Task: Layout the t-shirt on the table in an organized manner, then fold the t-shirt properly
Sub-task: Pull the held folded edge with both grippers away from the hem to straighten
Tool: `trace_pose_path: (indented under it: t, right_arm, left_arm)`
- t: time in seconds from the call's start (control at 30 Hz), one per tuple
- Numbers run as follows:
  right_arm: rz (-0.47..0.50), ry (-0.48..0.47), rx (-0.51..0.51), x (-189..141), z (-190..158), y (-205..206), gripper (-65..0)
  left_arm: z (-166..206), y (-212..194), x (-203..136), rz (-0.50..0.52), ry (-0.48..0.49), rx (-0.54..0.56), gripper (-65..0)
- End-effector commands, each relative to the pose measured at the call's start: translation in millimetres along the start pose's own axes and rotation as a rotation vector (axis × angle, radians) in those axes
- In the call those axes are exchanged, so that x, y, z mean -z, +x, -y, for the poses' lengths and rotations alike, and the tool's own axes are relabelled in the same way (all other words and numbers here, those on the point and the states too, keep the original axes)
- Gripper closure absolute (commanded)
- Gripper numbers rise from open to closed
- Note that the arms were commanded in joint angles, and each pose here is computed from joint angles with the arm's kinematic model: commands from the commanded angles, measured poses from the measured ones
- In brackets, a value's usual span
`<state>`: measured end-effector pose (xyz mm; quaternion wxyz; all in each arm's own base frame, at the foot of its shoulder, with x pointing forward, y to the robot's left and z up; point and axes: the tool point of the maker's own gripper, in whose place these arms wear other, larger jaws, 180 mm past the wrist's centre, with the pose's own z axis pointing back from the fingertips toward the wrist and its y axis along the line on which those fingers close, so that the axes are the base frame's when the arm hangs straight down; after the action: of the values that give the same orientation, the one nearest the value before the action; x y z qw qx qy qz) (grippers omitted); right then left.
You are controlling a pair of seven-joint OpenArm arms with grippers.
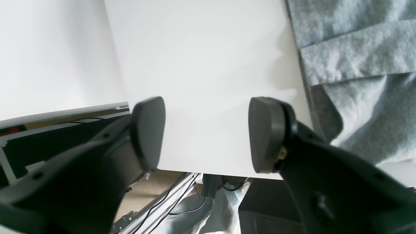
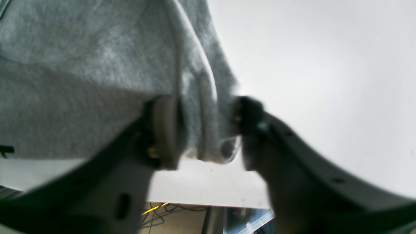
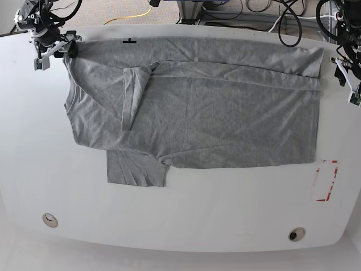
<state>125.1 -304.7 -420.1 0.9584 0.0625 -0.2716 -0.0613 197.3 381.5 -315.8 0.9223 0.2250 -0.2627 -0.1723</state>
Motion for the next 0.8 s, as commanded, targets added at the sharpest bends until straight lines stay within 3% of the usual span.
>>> trace_pose_path:
  t: [0.0,0.1,0.77]
  right_arm:
    - [0.01,-0.011,-0.011,-4.4,4.7,3.8,-12.8]
    - [0.003,-0.011,-0.011,-4.3,5.5,1.8,-6.8]
    - [-0.048,-0.056,0.017,-20.8,21.1,-25.5,-8.4]
  left_arm:
    - [-10.3,7.0,-3.8,0.022,0.028,0.012,-37.9]
    - [-10.3,7.0,-3.8,0.022,0.028,0.012,-37.9]
    - [-9.8,7.2,-3.7,0.022,0.027,0.012,-37.9]
